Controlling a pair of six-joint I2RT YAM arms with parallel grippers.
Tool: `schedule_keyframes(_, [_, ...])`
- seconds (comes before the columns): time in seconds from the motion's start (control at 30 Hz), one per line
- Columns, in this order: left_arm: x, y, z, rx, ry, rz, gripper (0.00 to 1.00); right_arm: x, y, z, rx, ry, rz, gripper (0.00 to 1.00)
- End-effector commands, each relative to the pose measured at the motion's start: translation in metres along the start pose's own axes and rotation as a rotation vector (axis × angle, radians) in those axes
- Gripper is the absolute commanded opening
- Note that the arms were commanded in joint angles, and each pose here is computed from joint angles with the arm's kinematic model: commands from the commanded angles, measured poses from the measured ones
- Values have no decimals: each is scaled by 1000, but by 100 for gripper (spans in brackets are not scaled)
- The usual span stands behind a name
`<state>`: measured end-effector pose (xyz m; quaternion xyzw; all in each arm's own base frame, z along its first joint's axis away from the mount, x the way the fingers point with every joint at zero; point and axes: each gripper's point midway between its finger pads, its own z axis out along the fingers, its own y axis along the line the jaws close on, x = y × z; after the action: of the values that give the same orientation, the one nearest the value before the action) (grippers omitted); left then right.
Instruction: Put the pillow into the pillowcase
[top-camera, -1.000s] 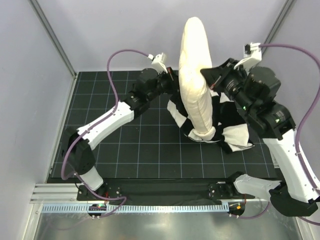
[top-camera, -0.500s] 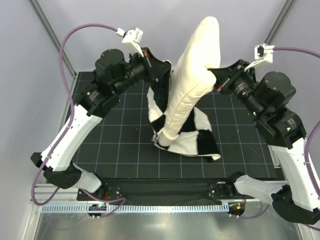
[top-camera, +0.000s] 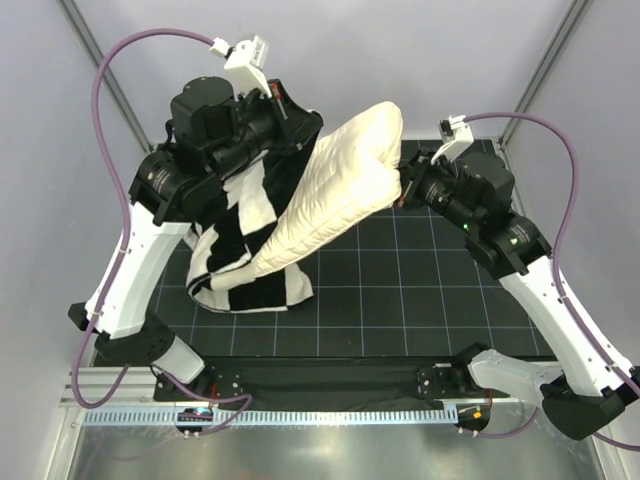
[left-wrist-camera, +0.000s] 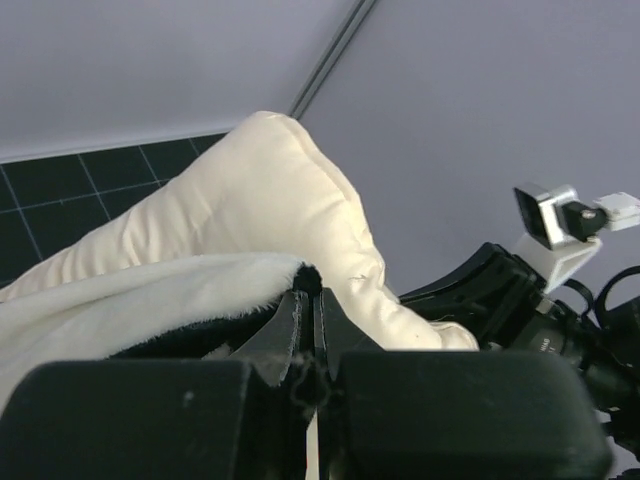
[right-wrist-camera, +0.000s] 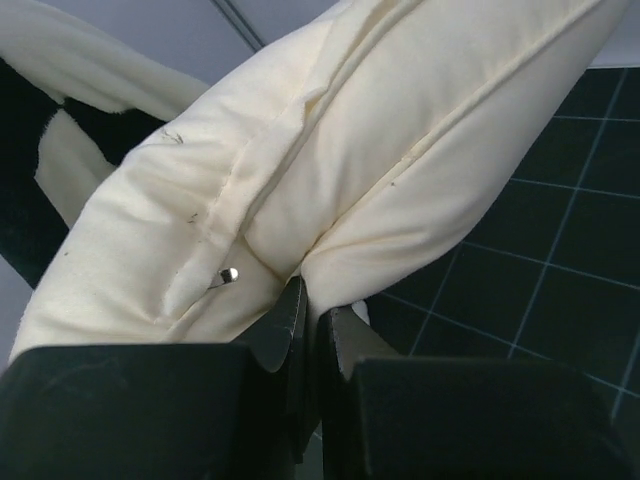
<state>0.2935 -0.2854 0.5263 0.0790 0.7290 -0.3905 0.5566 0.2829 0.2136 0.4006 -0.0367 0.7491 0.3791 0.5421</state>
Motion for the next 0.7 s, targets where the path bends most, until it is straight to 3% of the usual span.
schedule_keyframes(0.0, [-39, -62, 15, 261, -131, -65, 0, -72, 25, -40, 17, -190, -180, 4])
schedule_keyframes(0.17, [-13, -101, 52, 378, -65, -126, 0, -131, 14, -81, 203, -343, -295, 4])
schedule_keyframes(0.23, [7, -124, 73, 436, -37, -148, 0, -158, 33, -101, 175, -416, -327, 4])
schedule_keyframes(0.3, [-5, -153, 64, 536, -56, -193, 0, -182, 56, -120, 117, -482, -362, 4])
schedule_keyframes(0.37, [-6, -163, 66, 590, -47, -239, 0, -183, 70, -112, 50, -456, -382, 4])
schedule_keyframes(0.43, [-1, -153, 71, 569, -27, -260, 0, -186, 91, -113, -40, -438, -390, 4])
schedule_keyframes(0.47, [-19, -153, 53, 586, -70, -254, 0, -173, 102, -95, -125, -375, -378, 4])
schedule_keyframes(0.5, [2, -122, 74, 505, -23, -274, 0, -162, 106, -84, -171, -328, -365, 4])
schedule_keyframes(0.57, [4, -94, 74, 460, -28, -291, 0, -141, 104, -58, -218, -245, -333, 4])
schedule_keyframes(0.67, [40, -30, 74, 327, 43, -295, 0, -90, 87, -16, -265, -121, -255, 4])
